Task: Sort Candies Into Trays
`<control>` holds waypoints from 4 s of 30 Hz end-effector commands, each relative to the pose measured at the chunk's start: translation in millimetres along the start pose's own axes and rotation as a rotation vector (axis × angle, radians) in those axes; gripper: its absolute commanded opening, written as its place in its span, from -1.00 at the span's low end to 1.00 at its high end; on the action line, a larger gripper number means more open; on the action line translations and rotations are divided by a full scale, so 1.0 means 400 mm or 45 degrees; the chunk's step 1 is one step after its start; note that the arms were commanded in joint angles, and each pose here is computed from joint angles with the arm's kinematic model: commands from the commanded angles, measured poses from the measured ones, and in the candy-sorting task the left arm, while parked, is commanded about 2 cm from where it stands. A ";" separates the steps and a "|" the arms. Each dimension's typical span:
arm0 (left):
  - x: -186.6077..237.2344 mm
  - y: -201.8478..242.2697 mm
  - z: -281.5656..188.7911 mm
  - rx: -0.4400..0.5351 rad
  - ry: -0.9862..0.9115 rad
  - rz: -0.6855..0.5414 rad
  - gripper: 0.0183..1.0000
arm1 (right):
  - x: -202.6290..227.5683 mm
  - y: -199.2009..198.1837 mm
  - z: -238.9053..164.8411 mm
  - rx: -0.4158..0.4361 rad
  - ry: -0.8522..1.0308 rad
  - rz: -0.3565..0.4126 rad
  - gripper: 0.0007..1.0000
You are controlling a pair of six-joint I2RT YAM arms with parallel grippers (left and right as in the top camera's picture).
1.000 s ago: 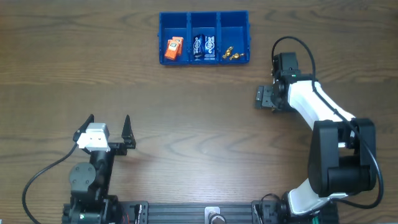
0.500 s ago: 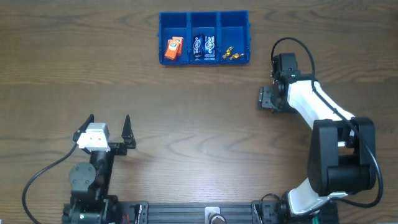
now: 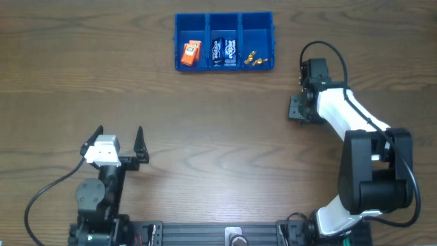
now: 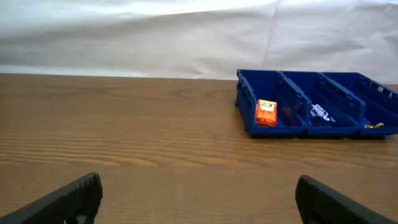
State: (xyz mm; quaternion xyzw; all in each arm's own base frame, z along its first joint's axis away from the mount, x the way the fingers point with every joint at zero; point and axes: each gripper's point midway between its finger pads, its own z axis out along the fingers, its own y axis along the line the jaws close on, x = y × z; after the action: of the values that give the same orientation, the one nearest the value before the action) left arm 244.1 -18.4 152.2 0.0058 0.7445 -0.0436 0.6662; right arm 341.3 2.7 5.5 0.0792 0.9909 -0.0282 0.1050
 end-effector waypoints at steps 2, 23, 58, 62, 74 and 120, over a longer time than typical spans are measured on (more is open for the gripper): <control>0.042 0.007 0.002 -0.015 0.065 0.018 1.00 | 0.012 -0.011 0.023 0.023 0.026 0.011 0.03; 0.042 0.007 0.002 -0.015 0.065 0.018 1.00 | 0.006 -0.020 0.033 0.025 0.021 0.027 -0.86; 0.042 0.007 0.002 -0.015 0.065 0.018 1.00 | -0.519 0.408 -0.147 -0.172 -0.444 -0.287 -0.93; 0.042 0.007 0.002 -0.015 0.065 0.018 1.00 | -0.523 0.412 -0.139 -0.174 -0.451 -0.286 -0.31; 0.042 0.007 0.002 -0.015 0.065 0.018 0.99 | -0.549 0.369 -0.465 -0.323 -0.681 -0.246 1.00; 0.042 0.007 0.002 -0.015 0.065 0.018 1.00 | 0.149 -0.054 -0.421 -0.237 -1.632 -0.050 1.00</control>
State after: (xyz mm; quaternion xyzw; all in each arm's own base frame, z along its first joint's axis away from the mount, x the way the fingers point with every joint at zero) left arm 244.0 -18.4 152.3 0.0058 0.7446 -0.0436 0.6660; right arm 245.2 0.3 165.1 0.0287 0.7283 0.0140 0.6845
